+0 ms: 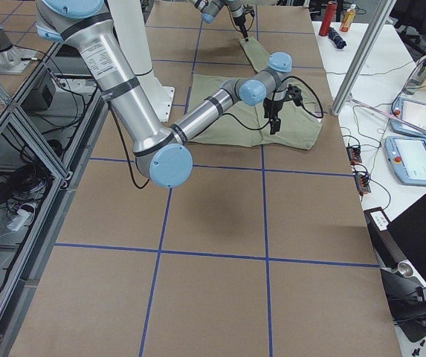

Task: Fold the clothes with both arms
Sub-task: 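Move the left gripper to grasp the cuff of the other sleeve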

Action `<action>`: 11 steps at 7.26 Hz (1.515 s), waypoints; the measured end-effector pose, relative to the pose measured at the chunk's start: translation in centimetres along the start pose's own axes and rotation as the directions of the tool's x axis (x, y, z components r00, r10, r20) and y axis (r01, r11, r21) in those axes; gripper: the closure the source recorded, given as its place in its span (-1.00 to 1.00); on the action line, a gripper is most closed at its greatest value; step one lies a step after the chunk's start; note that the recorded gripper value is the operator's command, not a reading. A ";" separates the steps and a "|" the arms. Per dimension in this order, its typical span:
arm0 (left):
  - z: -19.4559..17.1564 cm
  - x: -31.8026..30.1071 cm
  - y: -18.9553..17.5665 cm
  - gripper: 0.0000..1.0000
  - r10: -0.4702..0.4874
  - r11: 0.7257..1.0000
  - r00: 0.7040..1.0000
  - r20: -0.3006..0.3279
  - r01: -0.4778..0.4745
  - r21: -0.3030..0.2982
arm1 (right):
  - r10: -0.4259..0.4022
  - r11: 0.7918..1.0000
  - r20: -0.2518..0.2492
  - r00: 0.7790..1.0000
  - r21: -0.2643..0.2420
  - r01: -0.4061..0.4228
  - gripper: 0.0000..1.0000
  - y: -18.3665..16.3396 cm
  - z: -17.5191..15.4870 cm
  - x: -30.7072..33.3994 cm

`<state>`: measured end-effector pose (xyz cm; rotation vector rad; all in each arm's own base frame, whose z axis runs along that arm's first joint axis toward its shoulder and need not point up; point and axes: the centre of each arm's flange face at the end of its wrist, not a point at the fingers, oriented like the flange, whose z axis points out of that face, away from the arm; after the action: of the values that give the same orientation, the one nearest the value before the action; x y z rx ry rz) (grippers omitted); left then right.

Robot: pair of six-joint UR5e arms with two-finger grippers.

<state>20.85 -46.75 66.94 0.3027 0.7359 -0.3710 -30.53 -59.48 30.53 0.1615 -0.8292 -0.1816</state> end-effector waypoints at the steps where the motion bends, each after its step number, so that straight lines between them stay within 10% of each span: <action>1: 0.0 0.0 0.0 -0.26 0.001 1.000 1.000 0.000 -0.001 -0.001 | 0.000 1.000 0.000 1.000 0.000 0.000 -1.00 0.0 0.0 0.0; 8: 0.0 0.7 0.3 1.00 -0.026 1.000 0.999 -0.021 0.026 0.000 | 0.003 1.000 0.001 1.000 0.004 -0.003 -1.00 -0.2 -0.4 0.2; 11: -1.0 2.0 0.2 1.00 -0.021 1.000 0.999 -0.049 0.021 0.003 | 0.009 1.000 -0.001 1.000 0.004 -0.009 -1.00 -0.2 -0.5 0.6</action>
<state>21.71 -46.68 64.88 0.3086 0.7875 -0.3859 -29.79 -59.78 30.61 0.1620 -0.8294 -0.1716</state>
